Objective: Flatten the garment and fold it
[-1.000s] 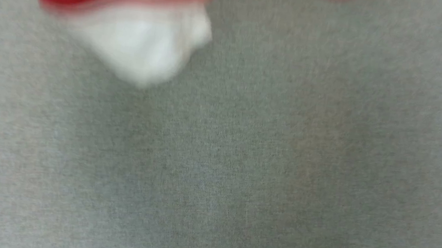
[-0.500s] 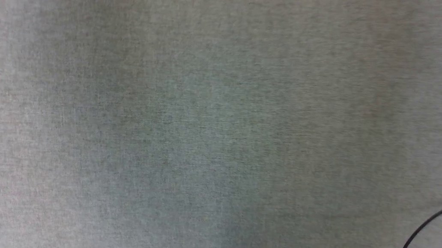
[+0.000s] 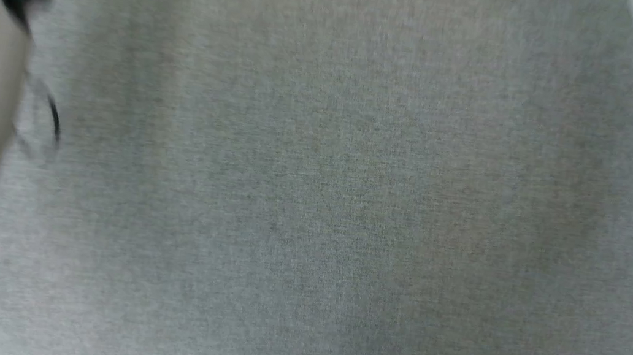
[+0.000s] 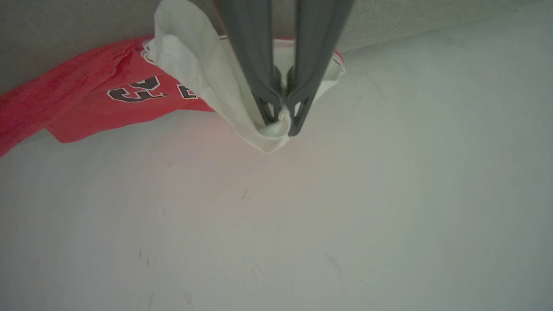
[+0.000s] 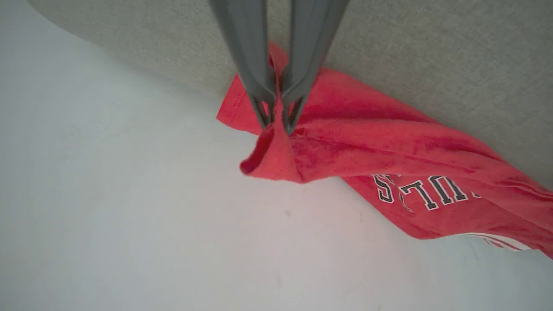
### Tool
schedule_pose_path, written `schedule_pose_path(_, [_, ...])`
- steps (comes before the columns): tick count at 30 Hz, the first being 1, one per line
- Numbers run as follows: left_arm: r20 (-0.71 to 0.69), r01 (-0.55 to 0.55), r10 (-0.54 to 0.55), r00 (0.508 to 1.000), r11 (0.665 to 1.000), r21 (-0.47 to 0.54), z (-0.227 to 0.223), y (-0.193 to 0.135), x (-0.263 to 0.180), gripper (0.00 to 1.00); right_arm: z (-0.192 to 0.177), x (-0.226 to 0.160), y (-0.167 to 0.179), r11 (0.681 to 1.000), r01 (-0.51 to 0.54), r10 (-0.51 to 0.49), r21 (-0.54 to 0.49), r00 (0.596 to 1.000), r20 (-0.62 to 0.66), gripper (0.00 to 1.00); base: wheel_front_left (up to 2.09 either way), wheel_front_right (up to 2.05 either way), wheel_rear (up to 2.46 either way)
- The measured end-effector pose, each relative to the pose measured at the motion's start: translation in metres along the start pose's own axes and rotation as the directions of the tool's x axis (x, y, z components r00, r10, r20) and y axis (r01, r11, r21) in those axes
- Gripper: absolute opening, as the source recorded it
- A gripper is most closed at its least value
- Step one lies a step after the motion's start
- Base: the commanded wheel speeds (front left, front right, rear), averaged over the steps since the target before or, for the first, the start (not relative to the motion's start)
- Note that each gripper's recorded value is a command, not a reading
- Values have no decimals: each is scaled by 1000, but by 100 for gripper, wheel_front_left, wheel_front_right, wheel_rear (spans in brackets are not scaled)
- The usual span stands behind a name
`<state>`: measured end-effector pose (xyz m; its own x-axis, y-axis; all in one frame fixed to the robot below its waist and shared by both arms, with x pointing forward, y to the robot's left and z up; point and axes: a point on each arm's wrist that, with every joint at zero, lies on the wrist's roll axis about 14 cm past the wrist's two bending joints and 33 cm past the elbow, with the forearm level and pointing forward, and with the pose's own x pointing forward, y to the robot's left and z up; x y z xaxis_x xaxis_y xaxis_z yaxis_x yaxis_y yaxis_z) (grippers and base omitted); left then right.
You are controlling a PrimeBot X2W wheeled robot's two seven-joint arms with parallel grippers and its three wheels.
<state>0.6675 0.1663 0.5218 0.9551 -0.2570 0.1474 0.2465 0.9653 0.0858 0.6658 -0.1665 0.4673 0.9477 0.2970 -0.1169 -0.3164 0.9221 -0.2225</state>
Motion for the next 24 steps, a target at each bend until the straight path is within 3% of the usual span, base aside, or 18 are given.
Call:
schedule_pose_path(7, [-233,39,-41,972,999,-14,-41,-13,-99,0,-27,-64,35,997,-76,78,21,992,-100,0,0,0,0])
schedule_pose_path(15, [-498,79,-80,863,997,-23,-53,-22,-221,0,-38,-145,59,988,-154,157,35,968,-197,0,0,0,0])
schedule_pose_path(24, [-585,49,-71,808,997,-53,-19,-34,-310,0,-49,-222,67,981,-196,191,13,936,-297,0,0,0,0])
